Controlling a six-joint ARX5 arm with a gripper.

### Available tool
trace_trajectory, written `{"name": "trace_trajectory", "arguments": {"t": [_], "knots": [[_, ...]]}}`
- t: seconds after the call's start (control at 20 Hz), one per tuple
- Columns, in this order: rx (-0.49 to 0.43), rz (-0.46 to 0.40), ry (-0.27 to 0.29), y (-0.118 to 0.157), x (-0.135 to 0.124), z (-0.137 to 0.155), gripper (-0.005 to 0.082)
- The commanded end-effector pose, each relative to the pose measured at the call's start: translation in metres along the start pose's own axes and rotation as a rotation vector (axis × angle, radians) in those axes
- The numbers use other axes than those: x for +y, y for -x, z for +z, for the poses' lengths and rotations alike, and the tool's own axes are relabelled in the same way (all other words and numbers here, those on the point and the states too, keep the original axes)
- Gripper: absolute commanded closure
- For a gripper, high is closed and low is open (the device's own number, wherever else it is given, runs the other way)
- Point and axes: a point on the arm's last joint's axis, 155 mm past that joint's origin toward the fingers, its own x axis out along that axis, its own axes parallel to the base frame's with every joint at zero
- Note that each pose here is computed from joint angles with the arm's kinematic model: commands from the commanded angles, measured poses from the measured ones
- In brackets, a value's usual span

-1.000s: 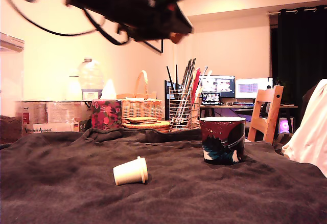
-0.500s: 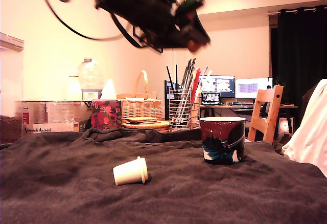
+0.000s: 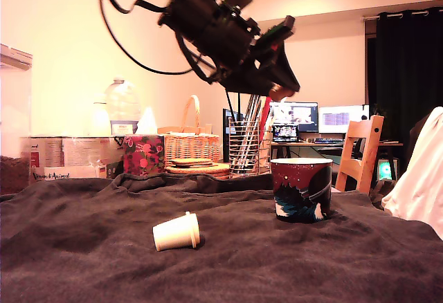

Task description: Pick up the coffee capsules on the table and drop them inside the coffee cup

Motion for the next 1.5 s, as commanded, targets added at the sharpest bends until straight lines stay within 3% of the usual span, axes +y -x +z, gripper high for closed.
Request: {"name": "trace_trajectory", "arguments": {"t": [0.0,0.2,0.55,0.7,1.1,1.45], "knots": [[0.055,-0.013,0.016,-0.015,0.002,-0.018,0.0503],[0.141,-0.027,0.044,-0.030,0.001,-0.039,0.0503],[0.231,-0.048,0.045,-0.044,-0.009,-0.069,0.0503],[0.236,-0.052,0.006,-0.045,-0.013,-0.070,0.0503],[0.210,-0.050,-0.003,-0.046,-0.011,-0.064,0.0503],[0.240,-0.050,0.009,-0.044,-0.011,-0.071,0.0469]]}}
